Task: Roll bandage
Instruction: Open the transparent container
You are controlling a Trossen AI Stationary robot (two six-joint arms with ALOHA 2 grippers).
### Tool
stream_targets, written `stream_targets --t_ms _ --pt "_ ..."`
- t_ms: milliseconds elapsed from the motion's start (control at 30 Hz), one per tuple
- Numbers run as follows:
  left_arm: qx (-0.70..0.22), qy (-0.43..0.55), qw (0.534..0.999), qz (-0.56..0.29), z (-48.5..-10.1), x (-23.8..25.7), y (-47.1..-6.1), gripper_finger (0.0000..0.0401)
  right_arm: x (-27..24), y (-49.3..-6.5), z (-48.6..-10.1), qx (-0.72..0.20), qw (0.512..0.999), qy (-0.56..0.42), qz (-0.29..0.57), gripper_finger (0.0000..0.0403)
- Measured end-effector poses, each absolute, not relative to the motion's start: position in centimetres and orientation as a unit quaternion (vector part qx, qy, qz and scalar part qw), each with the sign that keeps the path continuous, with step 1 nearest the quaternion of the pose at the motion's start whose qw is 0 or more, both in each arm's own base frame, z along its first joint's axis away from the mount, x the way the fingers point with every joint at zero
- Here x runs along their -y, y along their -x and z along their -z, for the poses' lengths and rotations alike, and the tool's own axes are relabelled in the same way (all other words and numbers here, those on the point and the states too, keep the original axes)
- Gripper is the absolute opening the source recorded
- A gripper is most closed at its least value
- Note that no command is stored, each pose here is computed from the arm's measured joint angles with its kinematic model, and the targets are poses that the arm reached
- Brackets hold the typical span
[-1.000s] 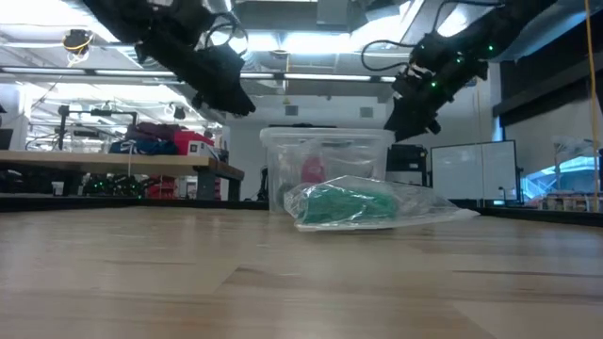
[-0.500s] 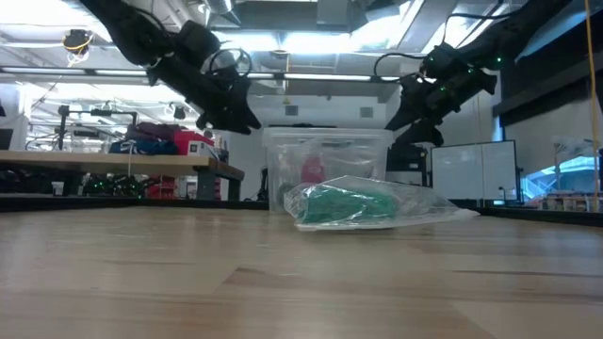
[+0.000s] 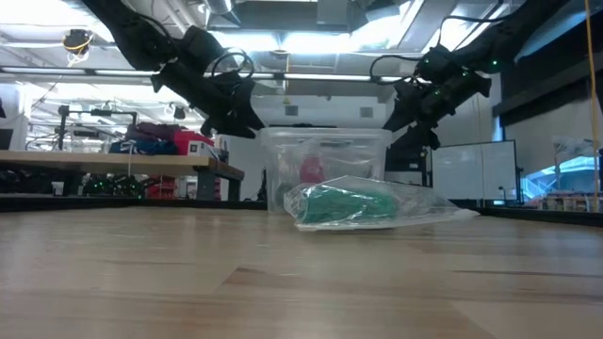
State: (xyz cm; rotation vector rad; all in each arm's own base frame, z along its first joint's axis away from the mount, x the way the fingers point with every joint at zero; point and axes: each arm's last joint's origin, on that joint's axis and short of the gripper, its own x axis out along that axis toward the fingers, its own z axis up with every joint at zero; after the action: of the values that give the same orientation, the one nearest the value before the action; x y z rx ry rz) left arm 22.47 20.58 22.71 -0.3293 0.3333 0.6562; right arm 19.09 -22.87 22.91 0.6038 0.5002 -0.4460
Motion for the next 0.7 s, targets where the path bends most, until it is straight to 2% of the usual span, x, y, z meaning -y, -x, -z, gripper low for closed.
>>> stream_targets --t_ms 700 --pt "-0.163 0.199 0.918 -0.301 -22.5 -20.0 -22.9 0.0182 21.9 -20.3 -23.0 -0.232 0.899 -0.326 0.176 0.0262"
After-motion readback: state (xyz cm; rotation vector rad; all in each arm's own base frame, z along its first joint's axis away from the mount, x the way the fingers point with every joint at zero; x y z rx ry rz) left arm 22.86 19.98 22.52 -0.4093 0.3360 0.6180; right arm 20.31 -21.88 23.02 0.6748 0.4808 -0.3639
